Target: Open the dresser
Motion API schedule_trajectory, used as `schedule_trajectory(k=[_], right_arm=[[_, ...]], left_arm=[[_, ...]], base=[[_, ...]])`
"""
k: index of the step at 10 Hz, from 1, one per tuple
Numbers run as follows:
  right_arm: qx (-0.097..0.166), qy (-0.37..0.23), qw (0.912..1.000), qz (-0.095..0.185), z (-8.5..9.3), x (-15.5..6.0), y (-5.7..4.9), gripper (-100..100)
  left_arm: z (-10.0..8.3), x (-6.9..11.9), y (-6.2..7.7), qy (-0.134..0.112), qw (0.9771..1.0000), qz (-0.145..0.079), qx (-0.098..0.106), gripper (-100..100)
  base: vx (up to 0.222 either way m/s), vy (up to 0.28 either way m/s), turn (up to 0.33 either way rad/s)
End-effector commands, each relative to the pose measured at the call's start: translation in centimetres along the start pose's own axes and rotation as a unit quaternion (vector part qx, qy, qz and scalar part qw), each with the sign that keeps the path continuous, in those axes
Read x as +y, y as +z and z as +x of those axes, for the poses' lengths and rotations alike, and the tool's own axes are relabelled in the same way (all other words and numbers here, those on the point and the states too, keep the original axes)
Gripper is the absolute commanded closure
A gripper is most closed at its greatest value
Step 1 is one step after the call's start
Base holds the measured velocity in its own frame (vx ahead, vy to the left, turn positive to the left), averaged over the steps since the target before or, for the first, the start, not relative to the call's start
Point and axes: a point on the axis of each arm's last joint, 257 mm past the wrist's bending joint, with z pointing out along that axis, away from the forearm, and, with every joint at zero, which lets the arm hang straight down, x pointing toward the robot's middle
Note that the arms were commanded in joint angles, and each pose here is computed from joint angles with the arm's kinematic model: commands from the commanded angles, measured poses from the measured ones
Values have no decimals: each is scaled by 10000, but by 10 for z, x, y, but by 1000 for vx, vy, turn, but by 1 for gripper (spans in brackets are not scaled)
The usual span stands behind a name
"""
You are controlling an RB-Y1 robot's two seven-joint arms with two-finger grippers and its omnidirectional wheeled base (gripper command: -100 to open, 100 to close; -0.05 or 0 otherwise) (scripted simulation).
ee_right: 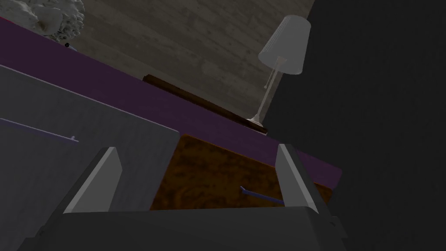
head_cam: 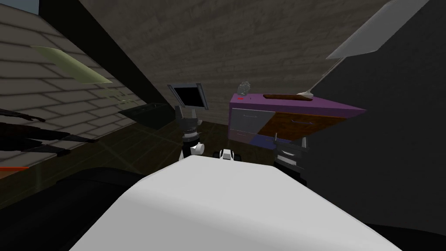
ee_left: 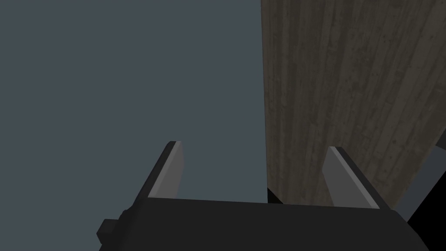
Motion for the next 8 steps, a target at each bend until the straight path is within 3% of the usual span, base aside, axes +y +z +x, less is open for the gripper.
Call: schedule_trajectory(k=[1,8], right_arm=[[-38,332,9994,-44,-3,4,-2,-100],[-307,1484,9879,-341,-25,21,-18,-100]], left_arm=[[0,0,0,1,10000,0,0,0],[0,0,0,1,10000,0,0,0]], base=[[28,-2,-5],[46,-9,136]])
